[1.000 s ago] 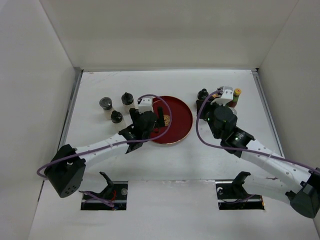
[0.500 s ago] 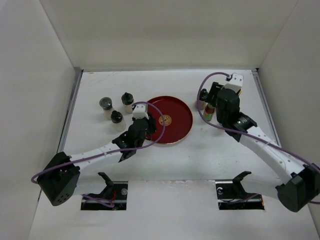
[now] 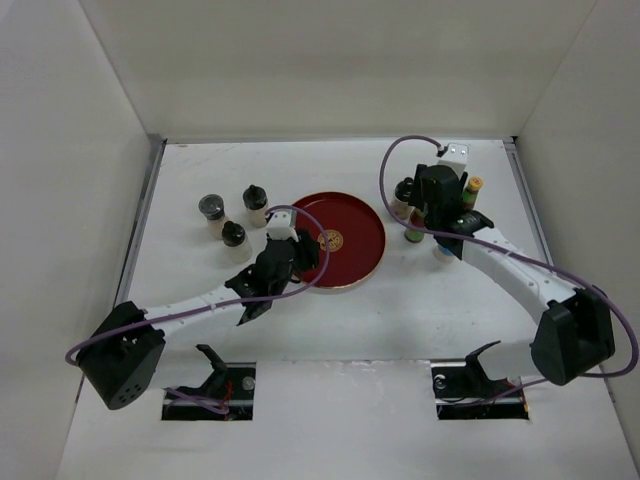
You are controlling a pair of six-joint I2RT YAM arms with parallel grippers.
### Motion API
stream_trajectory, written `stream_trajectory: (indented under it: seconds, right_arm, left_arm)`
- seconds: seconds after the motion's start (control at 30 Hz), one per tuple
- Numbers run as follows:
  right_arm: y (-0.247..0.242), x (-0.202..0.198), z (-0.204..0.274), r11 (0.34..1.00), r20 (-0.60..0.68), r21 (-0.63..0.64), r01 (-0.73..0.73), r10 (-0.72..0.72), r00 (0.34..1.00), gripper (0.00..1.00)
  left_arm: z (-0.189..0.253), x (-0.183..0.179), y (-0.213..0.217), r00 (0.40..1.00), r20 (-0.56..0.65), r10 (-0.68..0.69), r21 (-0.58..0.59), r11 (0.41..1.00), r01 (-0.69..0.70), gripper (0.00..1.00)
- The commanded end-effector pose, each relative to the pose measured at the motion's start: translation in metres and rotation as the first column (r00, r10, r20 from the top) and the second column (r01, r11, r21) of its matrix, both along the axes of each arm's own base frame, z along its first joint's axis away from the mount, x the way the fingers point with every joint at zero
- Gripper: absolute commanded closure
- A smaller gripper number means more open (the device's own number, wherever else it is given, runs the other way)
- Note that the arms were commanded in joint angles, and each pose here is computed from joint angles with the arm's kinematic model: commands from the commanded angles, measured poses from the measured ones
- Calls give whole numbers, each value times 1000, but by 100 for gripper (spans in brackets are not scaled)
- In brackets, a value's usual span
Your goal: Organize the condiment bottles
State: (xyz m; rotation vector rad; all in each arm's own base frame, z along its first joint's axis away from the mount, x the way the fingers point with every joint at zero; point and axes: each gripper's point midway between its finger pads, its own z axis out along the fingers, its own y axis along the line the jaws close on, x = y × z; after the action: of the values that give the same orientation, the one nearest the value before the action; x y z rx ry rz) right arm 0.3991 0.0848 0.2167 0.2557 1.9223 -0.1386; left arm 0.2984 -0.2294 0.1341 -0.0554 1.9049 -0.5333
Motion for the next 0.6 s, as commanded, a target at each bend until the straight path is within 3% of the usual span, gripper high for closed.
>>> stream_trajectory:
  seconds: [0.0, 0.33, 0.47, 0.57]
  right_arm:
    - [13, 13, 15, 998, 34, 45, -32, 30, 999, 38]
    - [10, 12, -4, 999, -2, 42, -10, 10, 1000, 48]
    - [8, 11, 1, 998, 20, 63, 2, -3, 1000, 67]
    - [4, 10, 18, 998, 58, 70, 10, -14, 998, 76]
  left_arm:
    - [12, 4, -4, 999, 35, -1, -62, 998, 3, 56]
    - [12, 5, 2, 999, 32, 16, -79, 997, -13, 54]
    - [11, 7, 5, 999, 28, 25, -84, 996, -23, 53]
    - [11, 7, 6, 999, 25, 27, -91, 996, -25, 53]
